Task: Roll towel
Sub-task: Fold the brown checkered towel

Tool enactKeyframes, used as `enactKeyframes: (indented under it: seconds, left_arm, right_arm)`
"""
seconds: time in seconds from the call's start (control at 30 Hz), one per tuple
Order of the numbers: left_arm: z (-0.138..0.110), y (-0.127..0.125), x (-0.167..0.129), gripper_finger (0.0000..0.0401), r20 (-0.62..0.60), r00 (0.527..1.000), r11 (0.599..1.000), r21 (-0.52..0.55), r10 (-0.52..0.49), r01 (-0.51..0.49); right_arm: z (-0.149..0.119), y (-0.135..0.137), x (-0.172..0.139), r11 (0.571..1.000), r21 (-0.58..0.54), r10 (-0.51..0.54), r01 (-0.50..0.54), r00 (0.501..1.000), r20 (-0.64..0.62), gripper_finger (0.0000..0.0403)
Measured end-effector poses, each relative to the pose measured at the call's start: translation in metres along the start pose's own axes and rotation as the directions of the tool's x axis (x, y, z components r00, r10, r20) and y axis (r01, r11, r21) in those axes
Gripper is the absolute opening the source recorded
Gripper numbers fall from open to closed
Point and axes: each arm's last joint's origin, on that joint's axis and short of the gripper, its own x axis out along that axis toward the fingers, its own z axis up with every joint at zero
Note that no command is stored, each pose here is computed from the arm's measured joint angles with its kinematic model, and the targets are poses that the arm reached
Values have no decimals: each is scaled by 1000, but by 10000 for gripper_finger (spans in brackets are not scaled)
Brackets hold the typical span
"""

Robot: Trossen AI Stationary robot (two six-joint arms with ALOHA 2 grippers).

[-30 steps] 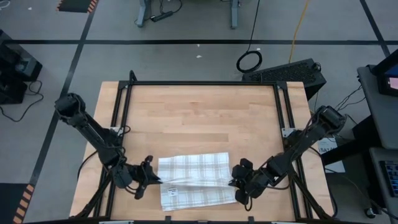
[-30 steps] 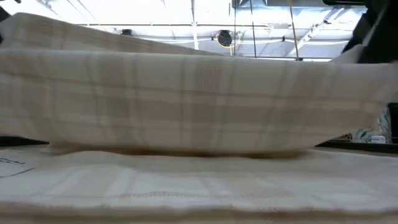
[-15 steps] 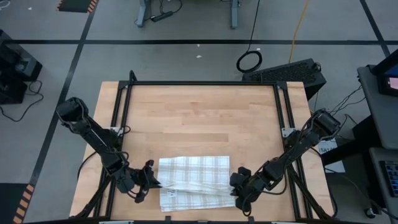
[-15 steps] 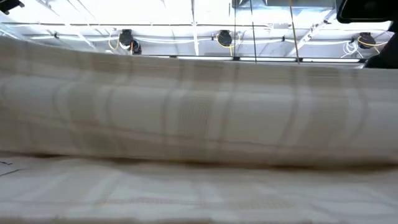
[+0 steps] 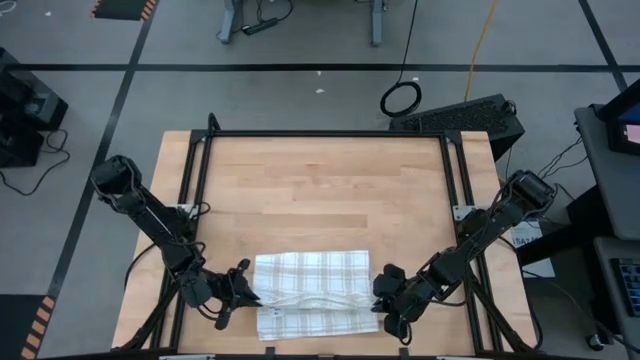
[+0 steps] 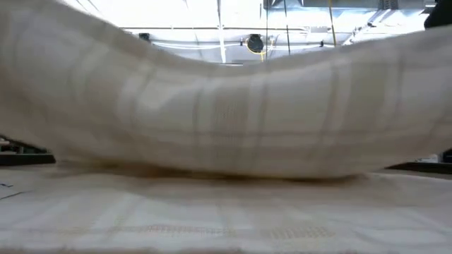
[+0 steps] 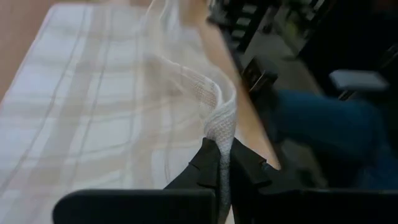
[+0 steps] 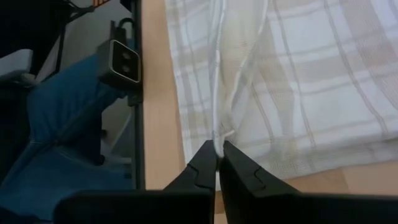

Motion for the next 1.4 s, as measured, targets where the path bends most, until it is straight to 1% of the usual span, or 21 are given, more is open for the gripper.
enactKeyframes:
  seconds: [0.13,0.2,0.33,0.53,0.57,0.63,0.73,0.8,0.83,0.9,1.0,1.13,1.27,1.33,1.4]
  left_arm:
    - [7,-5,0,15,54,996,998,13,-66,66]
    - [8,-7,-1,15,56,994,996,8,-93,93]
    - [7,-6,0,16,40,995,996,8,-94,94]
    - [5,-5,0,19,26,995,996,20,-92,91]
    - [5,-4,0,19,25,997,997,25,-79,78]
    - [4,0,1,19,27,1000,999,49,-17,15]
    - [2,11,3,19,38,990,986,87,136,-139]
    - [0,20,3,19,53,962,952,137,268,-273]
    - [0,26,3,19,65,938,924,160,340,-346]
    - [2,39,3,19,109,872,850,197,476,-489]
    - [16,57,3,19,176,776,741,232,605,-630]
    - [41,85,-3,19,221,671,628,237,708,-741]
    - [66,118,-16,19,235,561,505,259,794,-823]
    - [78,135,-26,19,235,519,460,263,822,-848]
    - [89,152,-38,19,237,489,429,261,840,-865]
  right_arm:
    - [2,2,-7,999,-16,45,-46,999,-26,1]
    - [1,3,-9,997,-10,73,-74,996,-54,1]
    - [0,4,-9,995,15,98,-97,991,-90,1]
    - [0,4,-9,995,25,95,-93,991,-95,1]
    - [0,3,-9,996,20,88,-86,992,-93,0]
    - [0,-1,-8,999,8,39,-38,996,-76,0]
    - [4,-12,-7,997,-9,-79,79,996,-36,0]
    - [9,-21,-7,986,-30,-163,162,987,-14,0]
    - [12,-27,-7,978,-42,-205,205,979,1,0]
    - [19,-37,-7,958,-65,-279,281,960,32,0]
    - [37,-57,-10,906,-89,-403,413,909,110,0]
    - [63,-84,-24,811,-108,-547,575,810,212,0]
    - [88,-109,-46,713,-136,-637,688,716,286,0]
    - [101,-124,-59,665,-139,-675,734,670,310,0]
    - [113,-140,-73,630,-127,-703,766,632,327,0]
